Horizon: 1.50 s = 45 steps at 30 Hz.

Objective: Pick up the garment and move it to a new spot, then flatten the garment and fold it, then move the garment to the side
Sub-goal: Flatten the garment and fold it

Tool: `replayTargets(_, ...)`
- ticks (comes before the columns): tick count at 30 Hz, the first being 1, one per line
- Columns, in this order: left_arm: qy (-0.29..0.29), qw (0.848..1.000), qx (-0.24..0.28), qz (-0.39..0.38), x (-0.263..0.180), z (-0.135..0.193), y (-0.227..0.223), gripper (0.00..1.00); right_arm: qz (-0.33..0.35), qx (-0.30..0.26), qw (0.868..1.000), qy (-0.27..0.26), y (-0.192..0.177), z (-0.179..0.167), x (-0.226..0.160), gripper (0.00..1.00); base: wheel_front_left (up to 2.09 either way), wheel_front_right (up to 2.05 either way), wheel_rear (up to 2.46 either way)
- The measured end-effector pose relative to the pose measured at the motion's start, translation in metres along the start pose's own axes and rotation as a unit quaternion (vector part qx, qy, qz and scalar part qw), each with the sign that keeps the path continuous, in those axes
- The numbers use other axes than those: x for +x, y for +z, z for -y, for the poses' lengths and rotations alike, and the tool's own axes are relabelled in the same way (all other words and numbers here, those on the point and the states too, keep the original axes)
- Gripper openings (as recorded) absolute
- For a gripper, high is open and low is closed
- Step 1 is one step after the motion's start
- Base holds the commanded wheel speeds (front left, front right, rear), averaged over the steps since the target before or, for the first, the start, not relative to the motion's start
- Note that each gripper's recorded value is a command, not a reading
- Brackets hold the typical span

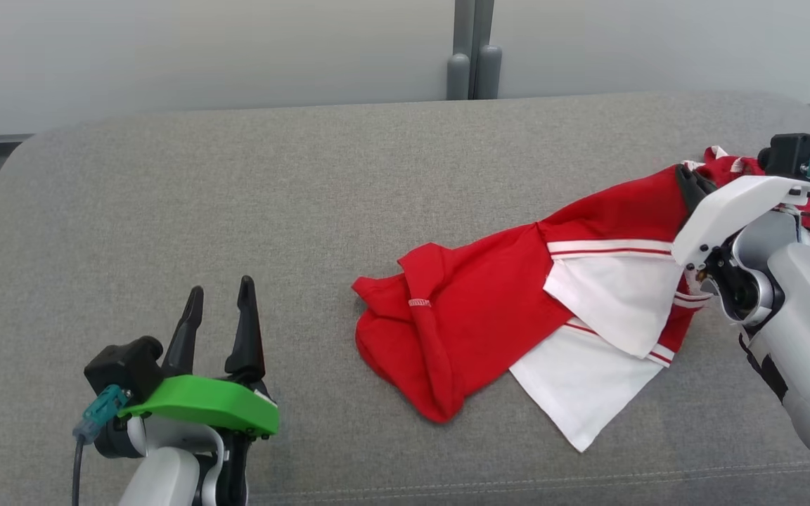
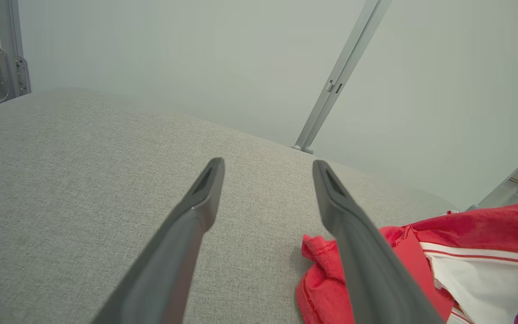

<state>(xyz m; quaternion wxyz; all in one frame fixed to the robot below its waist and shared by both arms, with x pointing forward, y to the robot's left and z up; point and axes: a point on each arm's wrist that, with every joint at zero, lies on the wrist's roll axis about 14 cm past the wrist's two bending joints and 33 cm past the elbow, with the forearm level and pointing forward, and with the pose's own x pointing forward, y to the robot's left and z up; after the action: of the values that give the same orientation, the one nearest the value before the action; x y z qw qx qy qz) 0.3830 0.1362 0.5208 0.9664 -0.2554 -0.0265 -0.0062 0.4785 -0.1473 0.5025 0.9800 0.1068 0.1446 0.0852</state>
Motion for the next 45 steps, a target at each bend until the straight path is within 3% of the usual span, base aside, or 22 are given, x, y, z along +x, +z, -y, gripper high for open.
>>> replayTargets(11,-0.002,0.999,0.004,-0.037,0.006,0.0,-0.027,1.0,-0.019,0.015,1.0,-0.018,-0.014,0.011,0.025,0.0,0.0,0.0,0.0)
replayTargets(13,-0.01,0.999,0.007,-0.049,0.006,0.004,-0.034,1.0,-0.012,0.005,0.999,-0.029,-0.008,0.02,0.029,0.49,0.0,0.0,0.0)
replayTargets(14,-0.014,0.998,0.007,-0.056,0.006,0.007,-0.038,1.0,-0.009,-0.001,0.999,-0.035,-0.005,0.025,0.03,0.92,0.0,0.0,0.0)
replayTargets(15,-0.018,0.998,0.007,-0.061,0.006,0.009,-0.042,1.0,-0.004,-0.003,0.999,-0.043,-0.003,0.03,0.031,1.0,0.0,0.0,0.0)
replayTargets(21,-0.04,0.995,0.015,-0.094,0.004,0.021,-0.062,1.0,0.032,-0.018,0.998,-0.045,0.007,0.036,0.034,1.0,0.0,0.0,0.0)
replayTargets(27,-0.103,0.982,0.019,-0.157,-0.008,0.054,-0.097,1.0,0.075,-0.039,0.996,-0.019,0.018,0.034,0.026,1.0,0.0,0.0,0.0)
replayTargets(35,-0.15,0.957,0.029,-0.245,-0.027,0.076,-0.143,1.0,0.08,0.019,0.996,0.017,-0.009,0.012,0.005,1.0,0.0,0.0,0.0)
replayTargets(45,-0.173,0.932,0.041,-0.314,-0.042,0.086,-0.18,1.0,0.077,0.053,0.995,-0.034,-0.034,0.045,-0.032,1.0,0.0,0.0,0.0)
